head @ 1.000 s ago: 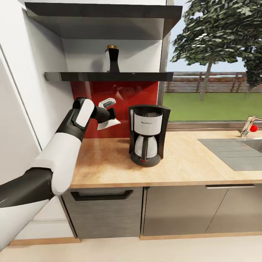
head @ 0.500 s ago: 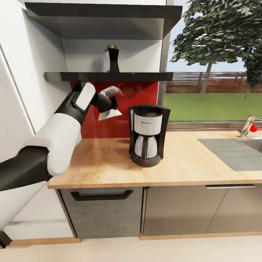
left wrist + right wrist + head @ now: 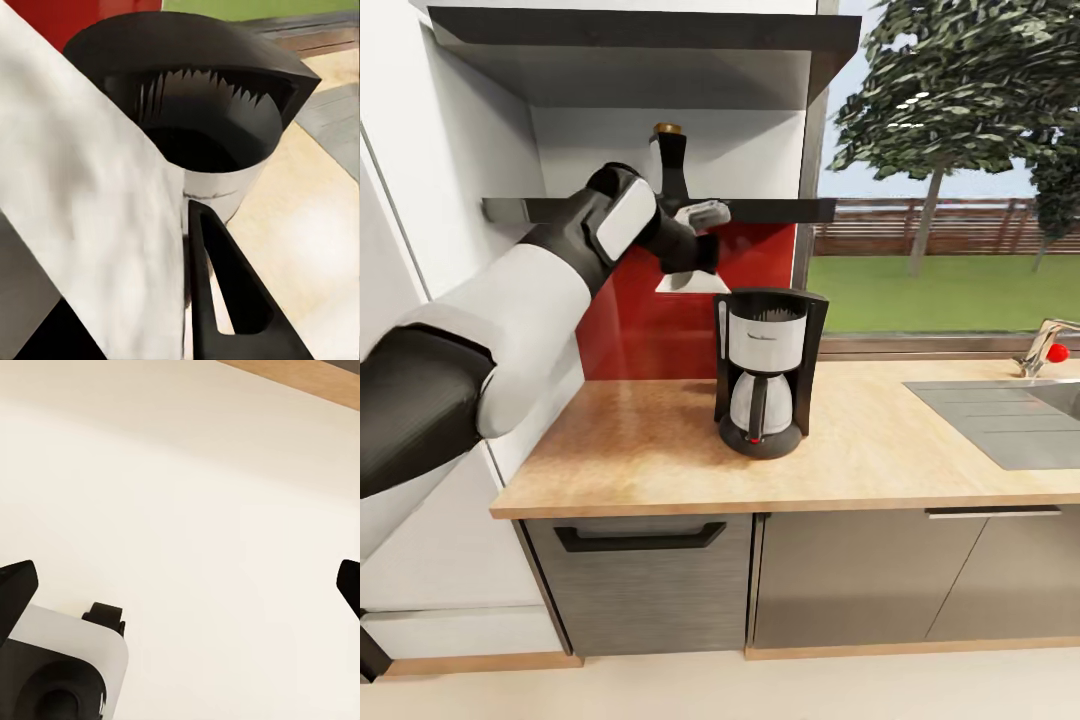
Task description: Set up a coffee station on the kitchen countertop: keep the coffee maker on the countertop, move the bottle of coffee from the kitchen shelf to the counter next to the coffee maker, place a paper coffee filter on top of the coffee maker, put the saucer next to the coffee maker with the coffee cup on the saucer, and place the electric kettle next to the coffee maker.
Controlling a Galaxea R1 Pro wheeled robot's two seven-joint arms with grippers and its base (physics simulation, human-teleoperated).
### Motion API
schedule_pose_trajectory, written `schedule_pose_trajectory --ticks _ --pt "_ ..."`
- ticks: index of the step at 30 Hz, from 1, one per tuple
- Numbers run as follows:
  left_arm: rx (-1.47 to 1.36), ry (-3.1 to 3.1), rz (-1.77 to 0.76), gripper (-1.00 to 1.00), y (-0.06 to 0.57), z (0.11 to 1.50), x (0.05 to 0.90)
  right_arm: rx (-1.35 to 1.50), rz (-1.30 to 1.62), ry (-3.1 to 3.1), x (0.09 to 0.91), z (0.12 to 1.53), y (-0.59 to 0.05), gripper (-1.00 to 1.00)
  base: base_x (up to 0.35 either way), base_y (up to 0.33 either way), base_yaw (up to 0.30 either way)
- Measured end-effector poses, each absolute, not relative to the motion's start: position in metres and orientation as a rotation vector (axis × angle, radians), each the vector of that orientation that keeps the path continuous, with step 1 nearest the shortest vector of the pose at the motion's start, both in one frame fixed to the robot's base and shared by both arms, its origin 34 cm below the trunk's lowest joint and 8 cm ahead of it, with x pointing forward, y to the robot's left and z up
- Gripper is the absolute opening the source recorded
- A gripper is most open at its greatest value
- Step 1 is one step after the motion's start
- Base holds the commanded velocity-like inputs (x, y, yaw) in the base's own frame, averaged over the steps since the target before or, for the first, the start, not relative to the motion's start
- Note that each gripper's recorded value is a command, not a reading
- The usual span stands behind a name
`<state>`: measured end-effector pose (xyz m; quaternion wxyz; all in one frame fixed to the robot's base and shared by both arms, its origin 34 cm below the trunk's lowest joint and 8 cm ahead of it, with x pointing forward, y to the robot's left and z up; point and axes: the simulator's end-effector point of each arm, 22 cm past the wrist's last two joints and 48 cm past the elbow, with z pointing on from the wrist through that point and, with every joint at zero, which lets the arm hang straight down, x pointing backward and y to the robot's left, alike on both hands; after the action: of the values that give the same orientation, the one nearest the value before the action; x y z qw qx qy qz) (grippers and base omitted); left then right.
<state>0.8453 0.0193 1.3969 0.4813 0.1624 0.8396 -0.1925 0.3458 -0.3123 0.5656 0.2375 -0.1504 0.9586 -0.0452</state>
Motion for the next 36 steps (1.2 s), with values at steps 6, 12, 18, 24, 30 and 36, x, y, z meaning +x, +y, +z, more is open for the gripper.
schedule_pose_trajectory --ticks 6,12,18,24,30,36 --pt "0.546 2.009 -0.491 -1.0 -0.006 1.41 0.828 -0.413 -0.125 2.627 0.346 0.566 -0.313 1.0 0.0 0.0 0.0" --pt "0.773 2.019 -0.473 -1.0 -0.034 1.385 0.806 -0.413 -0.126 2.627 0.346 0.566 -0.313 1.0 0.0 0.0 0.0" --pt "0.846 2.027 -0.417 -1.0 -0.033 1.375 0.803 -0.413 -0.126 2.627 0.346 0.566 -0.313 1.0 0.0 0.0 0.0" --pt "0.855 2.028 -0.397 -1.0 -0.031 1.373 0.804 -0.414 -0.126 2.627 0.346 0.566 -0.313 1.0 0.0 0.0 0.0" --pt "0.868 2.015 -0.393 -1.0 -0.034 1.377 0.802 -0.414 -0.126 2.627 0.346 0.566 -0.313 1.0 0.0 0.0 0.0" --pt "0.873 2.009 -0.391 -1.0 -0.035 1.378 0.801 -0.413 -0.127 2.627 0.346 0.566 -0.313 1.0 0.0 0.0 0.0"
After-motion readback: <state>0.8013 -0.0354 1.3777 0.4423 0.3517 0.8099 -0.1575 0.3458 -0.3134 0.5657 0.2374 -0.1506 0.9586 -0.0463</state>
